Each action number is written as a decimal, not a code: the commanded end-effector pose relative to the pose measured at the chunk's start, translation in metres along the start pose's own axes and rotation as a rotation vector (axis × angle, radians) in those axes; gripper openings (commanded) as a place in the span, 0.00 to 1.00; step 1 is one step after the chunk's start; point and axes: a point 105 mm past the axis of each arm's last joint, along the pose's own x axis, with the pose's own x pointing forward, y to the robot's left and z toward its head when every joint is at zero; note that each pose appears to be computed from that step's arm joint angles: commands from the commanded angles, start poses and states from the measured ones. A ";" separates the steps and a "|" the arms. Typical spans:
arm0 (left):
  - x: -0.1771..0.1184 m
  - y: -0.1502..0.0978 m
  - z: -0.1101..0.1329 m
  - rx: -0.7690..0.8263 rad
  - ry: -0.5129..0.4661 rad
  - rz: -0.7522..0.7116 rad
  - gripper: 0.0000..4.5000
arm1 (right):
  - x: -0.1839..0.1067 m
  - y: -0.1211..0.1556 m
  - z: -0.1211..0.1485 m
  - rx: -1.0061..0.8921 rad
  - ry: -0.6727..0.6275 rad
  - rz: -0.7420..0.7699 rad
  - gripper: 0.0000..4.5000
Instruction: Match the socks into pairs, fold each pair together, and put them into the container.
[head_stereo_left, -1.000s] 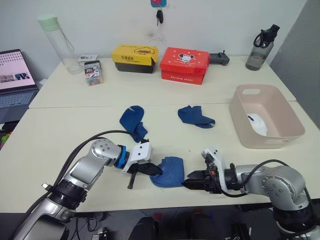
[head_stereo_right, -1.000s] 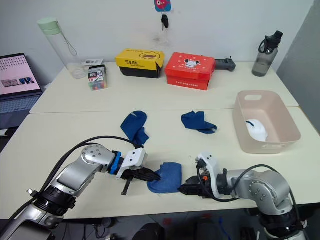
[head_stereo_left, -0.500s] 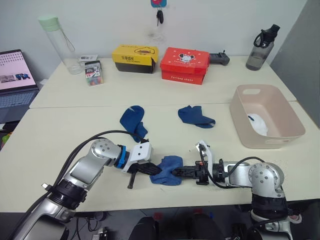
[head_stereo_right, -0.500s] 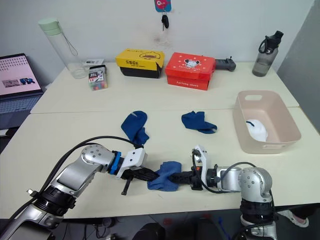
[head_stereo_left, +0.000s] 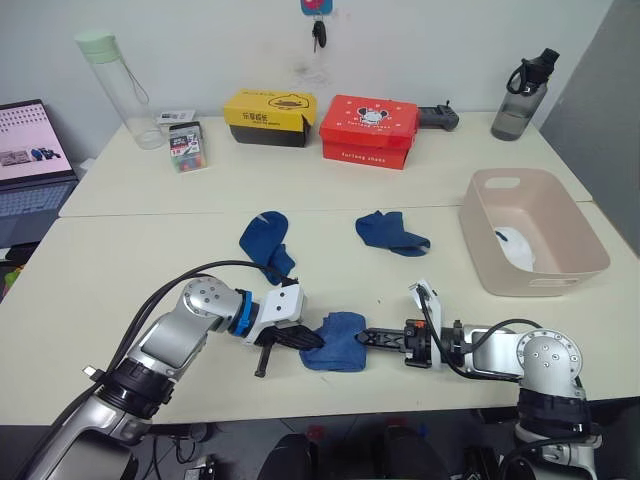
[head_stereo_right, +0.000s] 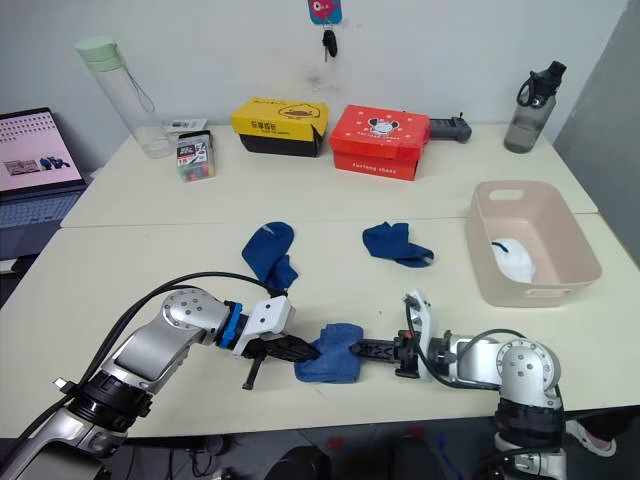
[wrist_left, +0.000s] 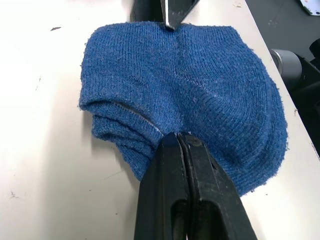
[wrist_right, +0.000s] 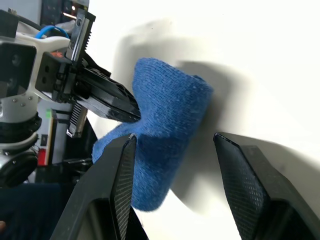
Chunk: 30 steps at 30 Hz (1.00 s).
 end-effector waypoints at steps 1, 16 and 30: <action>0.002 0.000 -0.014 -0.032 0.062 0.010 0.00 | 0.012 0.010 -0.003 -0.005 0.016 0.029 0.59; 0.002 0.003 -0.009 -0.058 0.019 0.025 0.00 | 0.016 0.018 0.000 -0.051 0.020 0.027 0.03; -0.023 0.053 0.120 -0.072 -0.370 0.141 0.08 | -0.060 0.039 0.050 -0.644 -0.166 -0.166 0.02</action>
